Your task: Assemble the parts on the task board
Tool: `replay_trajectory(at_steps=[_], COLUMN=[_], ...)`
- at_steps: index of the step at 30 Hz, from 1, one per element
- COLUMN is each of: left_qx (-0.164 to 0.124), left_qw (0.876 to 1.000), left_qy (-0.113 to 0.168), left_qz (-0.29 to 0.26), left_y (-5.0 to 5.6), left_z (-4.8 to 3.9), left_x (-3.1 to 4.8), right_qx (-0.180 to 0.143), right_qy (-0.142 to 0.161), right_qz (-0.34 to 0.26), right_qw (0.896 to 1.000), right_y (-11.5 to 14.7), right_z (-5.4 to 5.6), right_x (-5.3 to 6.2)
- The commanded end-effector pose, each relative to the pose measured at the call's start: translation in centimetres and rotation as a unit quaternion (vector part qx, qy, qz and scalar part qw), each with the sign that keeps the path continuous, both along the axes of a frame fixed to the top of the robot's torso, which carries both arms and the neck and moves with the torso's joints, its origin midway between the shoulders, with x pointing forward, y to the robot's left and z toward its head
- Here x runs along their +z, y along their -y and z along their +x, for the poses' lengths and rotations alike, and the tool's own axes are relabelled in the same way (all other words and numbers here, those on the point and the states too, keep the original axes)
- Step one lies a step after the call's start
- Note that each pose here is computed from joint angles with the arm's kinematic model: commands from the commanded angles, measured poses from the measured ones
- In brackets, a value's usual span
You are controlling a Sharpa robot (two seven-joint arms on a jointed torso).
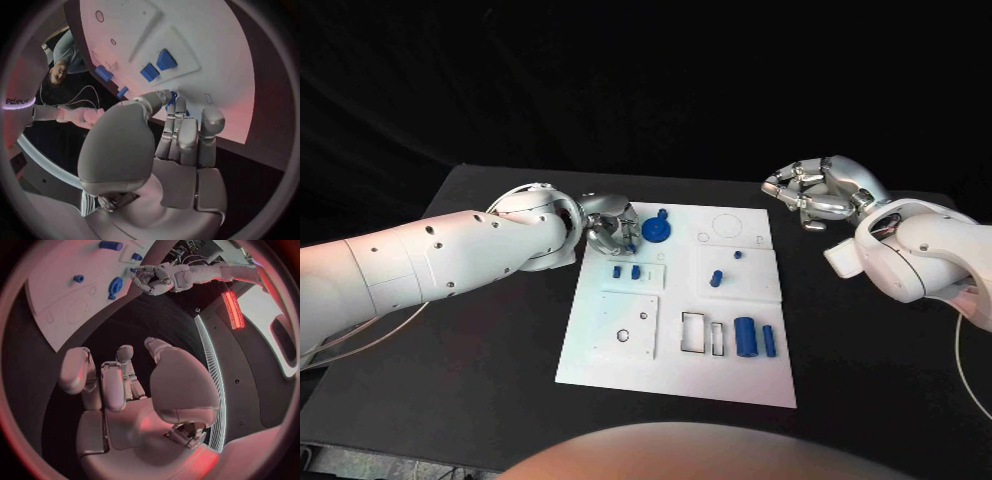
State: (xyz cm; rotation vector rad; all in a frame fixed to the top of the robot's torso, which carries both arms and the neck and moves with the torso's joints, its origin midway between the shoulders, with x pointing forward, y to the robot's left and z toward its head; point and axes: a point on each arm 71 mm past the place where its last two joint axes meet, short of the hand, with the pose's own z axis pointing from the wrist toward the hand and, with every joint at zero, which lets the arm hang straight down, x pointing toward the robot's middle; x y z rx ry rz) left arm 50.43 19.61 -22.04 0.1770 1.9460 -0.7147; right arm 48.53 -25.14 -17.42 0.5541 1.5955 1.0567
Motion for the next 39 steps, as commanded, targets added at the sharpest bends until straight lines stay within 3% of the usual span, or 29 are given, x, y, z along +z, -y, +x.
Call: replay_trajectory(at_steps=[1,39], left_qx=[-0.002,0.000], left_qw=[1.000,1.000], left_qy=[-0.015,-0.015], left_qz=[0.006,-0.004], left_y=[0.13,0.02], left_z=[-0.10,-0.25], left_x=[-0.27,-0.51], right_qx=[0.008,0.008], right_qy=[0.000,-0.004], right_qz=[0.000,0.000], right_qw=[1.000,1.000], right_y=[-0.15,-0.10], right_z=[-0.06,-0.07], right_x=[-0.04,-0.22])
